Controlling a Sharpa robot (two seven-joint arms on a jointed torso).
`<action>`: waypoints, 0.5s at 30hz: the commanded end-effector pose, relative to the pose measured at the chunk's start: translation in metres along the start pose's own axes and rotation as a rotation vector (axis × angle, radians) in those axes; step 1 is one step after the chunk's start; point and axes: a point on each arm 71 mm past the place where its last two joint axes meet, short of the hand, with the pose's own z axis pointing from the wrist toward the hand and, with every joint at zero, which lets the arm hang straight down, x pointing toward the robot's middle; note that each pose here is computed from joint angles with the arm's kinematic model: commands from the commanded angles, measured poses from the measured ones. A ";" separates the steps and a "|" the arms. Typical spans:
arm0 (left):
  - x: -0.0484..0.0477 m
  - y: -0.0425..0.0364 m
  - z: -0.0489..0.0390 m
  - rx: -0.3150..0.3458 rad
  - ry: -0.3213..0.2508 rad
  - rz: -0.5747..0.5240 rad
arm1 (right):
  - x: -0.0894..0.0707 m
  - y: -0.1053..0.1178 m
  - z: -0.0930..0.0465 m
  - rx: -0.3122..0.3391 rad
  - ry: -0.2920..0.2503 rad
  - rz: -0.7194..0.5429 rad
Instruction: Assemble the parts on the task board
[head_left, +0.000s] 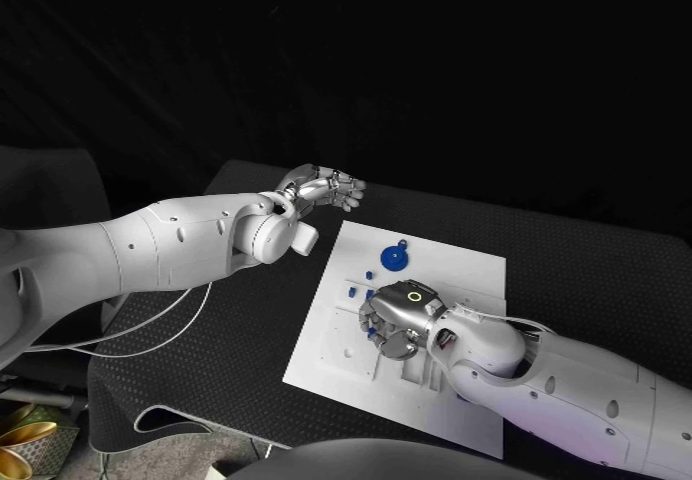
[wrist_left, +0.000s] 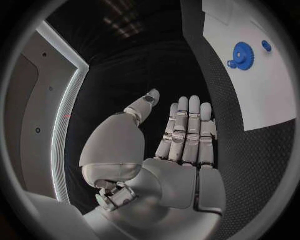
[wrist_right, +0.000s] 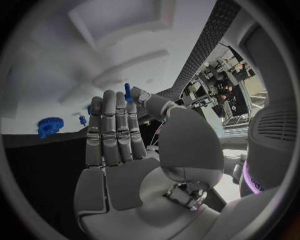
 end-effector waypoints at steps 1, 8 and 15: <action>0.0012 -0.0026 0.0004 0.012 0.001 -0.005 | 0.003 0.002 0.000 -0.016 0.020 -0.012; 0.0006 -0.0026 0.0002 0.012 0.000 -0.005 | 0.008 0.003 -0.001 -0.017 0.030 -0.010; 0.0006 -0.0026 0.0002 0.011 0.001 -0.005 | 0.010 0.002 -0.001 -0.015 0.032 -0.008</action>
